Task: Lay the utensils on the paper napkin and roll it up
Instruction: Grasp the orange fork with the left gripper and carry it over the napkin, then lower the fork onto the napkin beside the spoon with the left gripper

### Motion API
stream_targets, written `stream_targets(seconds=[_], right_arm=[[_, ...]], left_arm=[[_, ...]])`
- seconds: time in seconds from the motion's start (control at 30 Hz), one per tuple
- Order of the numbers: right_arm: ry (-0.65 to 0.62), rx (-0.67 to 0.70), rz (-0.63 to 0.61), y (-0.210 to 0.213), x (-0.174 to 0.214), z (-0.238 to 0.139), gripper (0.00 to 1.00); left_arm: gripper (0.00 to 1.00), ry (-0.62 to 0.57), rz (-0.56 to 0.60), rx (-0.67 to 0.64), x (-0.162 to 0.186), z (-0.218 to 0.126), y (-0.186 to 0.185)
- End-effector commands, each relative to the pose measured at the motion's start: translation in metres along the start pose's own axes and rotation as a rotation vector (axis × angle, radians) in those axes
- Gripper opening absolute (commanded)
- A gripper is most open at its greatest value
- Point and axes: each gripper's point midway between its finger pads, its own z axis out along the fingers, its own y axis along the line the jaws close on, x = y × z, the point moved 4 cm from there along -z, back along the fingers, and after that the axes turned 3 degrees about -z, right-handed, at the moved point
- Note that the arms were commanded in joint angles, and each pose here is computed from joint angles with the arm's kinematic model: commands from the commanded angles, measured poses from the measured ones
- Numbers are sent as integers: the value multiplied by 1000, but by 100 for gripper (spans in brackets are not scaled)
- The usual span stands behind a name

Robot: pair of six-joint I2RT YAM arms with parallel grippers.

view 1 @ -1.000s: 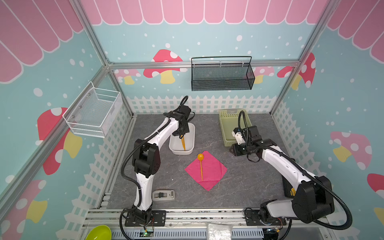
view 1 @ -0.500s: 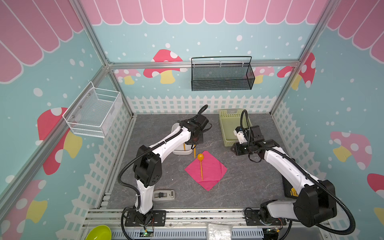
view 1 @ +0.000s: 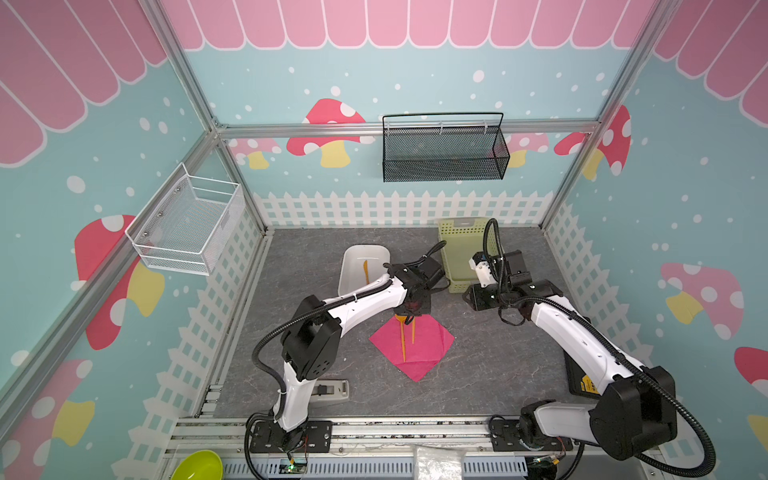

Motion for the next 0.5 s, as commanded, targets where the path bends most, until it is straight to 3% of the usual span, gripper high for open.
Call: stream_targets(seconds=[0.0, 0.47], right_arm=[[-15, 8, -16, -1, 1, -7, 33], [-11, 0, -16, -1, 1, -4, 34]], left_arm=[[11, 50, -33, -1, 13, 20, -3], [11, 96, -38, -52, 29, 51, 5]])
